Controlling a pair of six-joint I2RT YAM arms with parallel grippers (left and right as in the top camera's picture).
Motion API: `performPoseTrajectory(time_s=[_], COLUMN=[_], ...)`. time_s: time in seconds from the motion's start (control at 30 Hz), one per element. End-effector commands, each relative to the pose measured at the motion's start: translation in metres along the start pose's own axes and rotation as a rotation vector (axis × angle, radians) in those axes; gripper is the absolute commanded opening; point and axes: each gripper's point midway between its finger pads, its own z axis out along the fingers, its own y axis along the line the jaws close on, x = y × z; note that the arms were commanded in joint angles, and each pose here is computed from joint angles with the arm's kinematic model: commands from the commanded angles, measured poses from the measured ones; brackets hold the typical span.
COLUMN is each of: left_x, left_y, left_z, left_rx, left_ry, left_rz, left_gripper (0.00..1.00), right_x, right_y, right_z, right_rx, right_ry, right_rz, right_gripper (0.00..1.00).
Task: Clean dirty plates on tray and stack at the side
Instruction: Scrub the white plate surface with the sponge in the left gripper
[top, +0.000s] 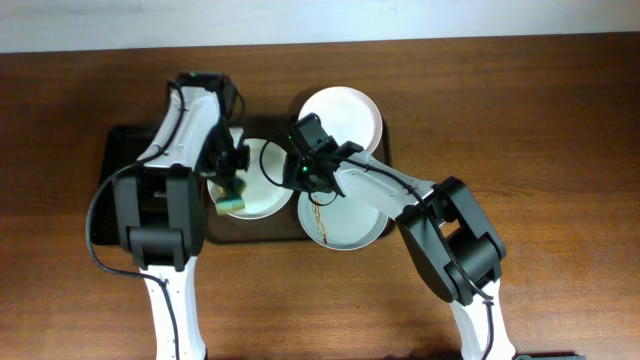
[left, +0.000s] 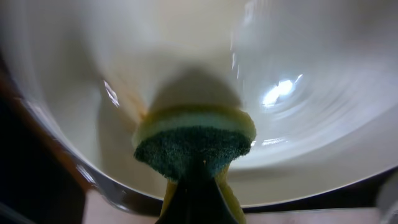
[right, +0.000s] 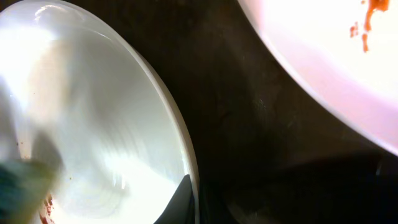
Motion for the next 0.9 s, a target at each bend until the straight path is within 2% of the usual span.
performPoseTrajectory(time_s=[0.0,0.1,0.27,0.4,0.5,0.67,0.77,0.87], left_x=[-0.030,-0.037,-0.019,-0.010,-0.002,0.008,0.006,0.003], left_y=[0.001,-0.002,0.008,0.010,0.013,0.022,0.022,0.013], left_z=[-0.055,-0.082,-0.075,-0.081,-0.107,-0.142,-0.140,-0.117], left_rx=[0.042,0.047,-0.005,-0.017,-0.033,-0.207,-0.296,-0.309], left_ry=[-0.177,-0.252,-0.166,-0.158,-0.232,-0.381,-0.456,-0.496], left_rz=[0.007,0.013,-0.016,-0.044,-0.077,-0.189,-0.261,-0.243], left_gripper=[0.01,0.01,0.01,0.01,0.01,0.01,0.01,0.01], right_x=[0.001,0.000,0.000,0.000,0.001,-0.002,-0.004,-0.005], right_y=[-0.011,-0.011,-0.011,-0.011,-0.011,-0.014,-0.017,-0.018], right_z=[0.005,0.005,0.005,0.005,0.005,0.005,0.004,0.004], right_rx=[0.026,0.025,0.026,0.026,0.026,0.028,0.033,0.033], right_ry=[0.006,0.005,0.005,0.005,0.006,0.003,0.003,0.002], right_rz=[0.017,0.016,0.016,0.016,0.016,0.019,0.025,0.029], right_gripper=[0.04,0.04,0.04,0.04,0.04,0.04,0.04,0.04])
